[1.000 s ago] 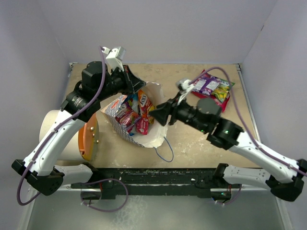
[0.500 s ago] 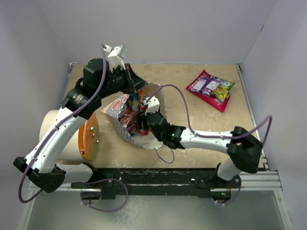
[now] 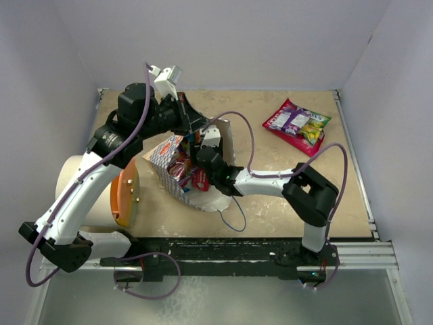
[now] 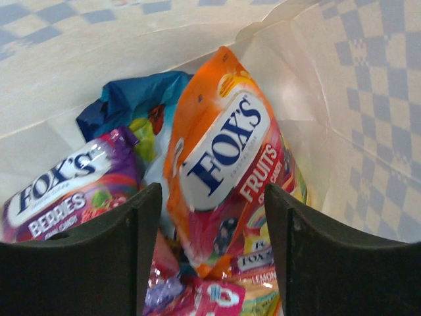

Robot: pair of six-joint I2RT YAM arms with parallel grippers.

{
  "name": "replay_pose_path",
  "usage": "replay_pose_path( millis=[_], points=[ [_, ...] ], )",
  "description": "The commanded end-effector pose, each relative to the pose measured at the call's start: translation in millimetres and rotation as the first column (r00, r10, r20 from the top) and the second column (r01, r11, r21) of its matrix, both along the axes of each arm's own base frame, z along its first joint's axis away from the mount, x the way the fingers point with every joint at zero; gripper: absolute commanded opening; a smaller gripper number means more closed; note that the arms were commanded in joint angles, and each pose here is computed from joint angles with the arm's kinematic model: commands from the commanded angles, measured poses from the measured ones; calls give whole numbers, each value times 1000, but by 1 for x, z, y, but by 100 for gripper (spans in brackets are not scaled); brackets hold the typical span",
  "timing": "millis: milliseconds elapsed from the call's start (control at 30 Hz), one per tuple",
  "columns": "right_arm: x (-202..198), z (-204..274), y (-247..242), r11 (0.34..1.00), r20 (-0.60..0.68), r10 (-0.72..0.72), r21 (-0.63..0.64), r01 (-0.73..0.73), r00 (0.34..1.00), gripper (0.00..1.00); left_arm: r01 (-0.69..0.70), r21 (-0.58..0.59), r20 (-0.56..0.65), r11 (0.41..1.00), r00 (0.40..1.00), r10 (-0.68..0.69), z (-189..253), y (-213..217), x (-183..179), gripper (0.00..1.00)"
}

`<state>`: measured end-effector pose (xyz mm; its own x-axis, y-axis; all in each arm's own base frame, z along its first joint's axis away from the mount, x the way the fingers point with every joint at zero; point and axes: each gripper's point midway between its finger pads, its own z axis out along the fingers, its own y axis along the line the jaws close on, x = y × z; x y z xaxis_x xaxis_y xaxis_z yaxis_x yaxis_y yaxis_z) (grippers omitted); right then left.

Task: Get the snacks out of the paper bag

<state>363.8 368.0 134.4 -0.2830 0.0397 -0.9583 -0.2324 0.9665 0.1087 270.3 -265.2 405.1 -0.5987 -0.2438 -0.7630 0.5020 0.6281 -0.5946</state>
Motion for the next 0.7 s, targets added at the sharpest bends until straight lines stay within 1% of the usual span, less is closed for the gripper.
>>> replay_pose_path(
  millis=[0, 67, 133, 167, 233, 267, 333, 400, 467, 567, 667],
  points=[
    [12, 23, 8, 998, 45, -22, 60, 19, 999, 58, 44, -71, 78, 997, 996, -38, 32, 2, -16, 0],
    [5, 18, 12, 997, 11, 17, 74, -17, 1000, 48, 44, -73, 76, 996, 996, -39, 32, 3, -18, 0],
    [-1, 15, 13, 996, -29, 30, 91, -28, 999, 45, 38, -74, 78, 997, 996, -33, 32, 4, -18, 0],
    [-2, 15, 13, 995, -35, 36, 93, -32, 999, 41, 39, -77, 82, 996, 996, -32, 33, 4, -19, 0],
    [-8, 14, 15, 994, -66, 58, 101, -51, 996, 29, 38, -85, 85, 996, 996, -31, 34, 4, -19, 0],
    [-11, 15, 14, 993, -79, 65, 105, -57, 995, 25, 38, -89, 83, 995, 996, -31, 34, 3, -18, 0],
    [-14, 21, 12, 992, -87, 73, 110, -64, 994, 17, 37, -95, 83, 995, 996, -29, 34, 3, -18, 0],
    [-21, 30, 13, 988, -93, 105, 124, -93, 990, 7, 22, -102, 82, 995, 997, -14, 34, 5, -18, 0],
    [-32, 43, 16, 980, -91, 148, 147, -134, 985, 0, 4, -109, 86, 994, 996, 5, 35, 8, -17, 0],
    [-52, 59, 23, 958, -104, 240, 190, -217, 965, 0, -17, -114, 89, 993, 996, 27, 35, 11, -15, 0],
    [-74, 81, 22, 921, -104, 339, 238, -307, 935, 0, -35, -111, 84, 993, 996, 44, 33, 12, -12, 0]
  ],
)
